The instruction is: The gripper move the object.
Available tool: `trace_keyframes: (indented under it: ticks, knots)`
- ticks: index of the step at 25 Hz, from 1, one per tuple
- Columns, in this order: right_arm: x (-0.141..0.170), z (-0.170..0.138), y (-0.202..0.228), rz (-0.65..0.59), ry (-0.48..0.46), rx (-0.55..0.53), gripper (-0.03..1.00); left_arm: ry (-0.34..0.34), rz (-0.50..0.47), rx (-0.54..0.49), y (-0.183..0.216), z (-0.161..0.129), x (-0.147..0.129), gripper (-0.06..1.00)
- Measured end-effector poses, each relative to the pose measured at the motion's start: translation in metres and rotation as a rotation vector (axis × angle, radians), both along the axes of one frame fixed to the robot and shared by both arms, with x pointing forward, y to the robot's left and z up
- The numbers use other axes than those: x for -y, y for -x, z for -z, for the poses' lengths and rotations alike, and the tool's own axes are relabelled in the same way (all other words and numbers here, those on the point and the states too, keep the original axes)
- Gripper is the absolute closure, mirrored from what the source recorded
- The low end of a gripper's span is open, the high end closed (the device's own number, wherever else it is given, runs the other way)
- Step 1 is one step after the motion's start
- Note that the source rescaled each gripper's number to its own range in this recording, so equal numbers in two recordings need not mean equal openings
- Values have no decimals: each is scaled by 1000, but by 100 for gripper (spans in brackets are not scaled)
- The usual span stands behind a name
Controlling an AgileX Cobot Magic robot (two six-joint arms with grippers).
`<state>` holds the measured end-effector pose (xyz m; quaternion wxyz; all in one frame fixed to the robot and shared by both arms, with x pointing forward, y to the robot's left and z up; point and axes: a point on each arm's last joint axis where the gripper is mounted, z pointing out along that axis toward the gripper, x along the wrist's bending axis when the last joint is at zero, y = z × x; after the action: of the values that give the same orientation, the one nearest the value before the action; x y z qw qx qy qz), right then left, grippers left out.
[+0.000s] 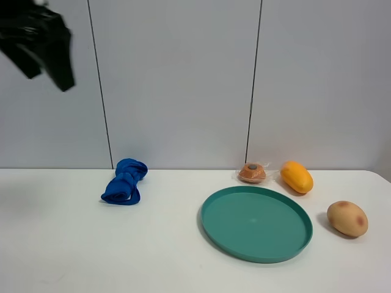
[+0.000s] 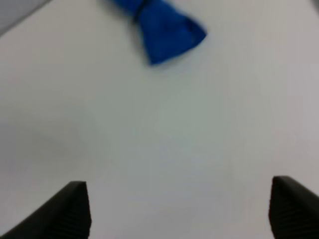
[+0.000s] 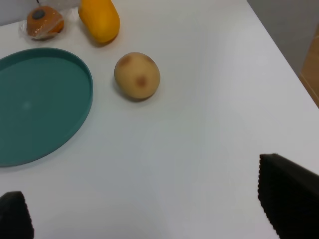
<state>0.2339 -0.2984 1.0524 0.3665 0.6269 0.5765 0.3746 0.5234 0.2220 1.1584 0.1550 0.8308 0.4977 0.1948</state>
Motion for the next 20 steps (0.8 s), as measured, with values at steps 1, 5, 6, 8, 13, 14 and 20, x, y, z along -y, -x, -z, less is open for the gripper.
trace_keyframes:
  ticks: [1,5,6,8,13,14,20]
  knots:
    - [0,0,0,0,0,0,-3,15,-45,26,21,-7,-16,36]
    - [0,0,0,0,0,0,-3,43,-227,97,108,-6,-69,36]
    - [0,0,0,0,0,0,-3,47,-274,127,131,-3,-78,36]
    - [0,0,0,0,0,0,-3,52,-346,194,173,4,-89,36]
    - [0,0,0,0,0,0,-3,149,-397,365,255,35,-82,36]
    - [0,0,0,0,0,0,-3,179,-391,386,265,43,-79,36]
    - [0,0,0,0,0,0,-3,280,-407,454,295,85,-71,36]
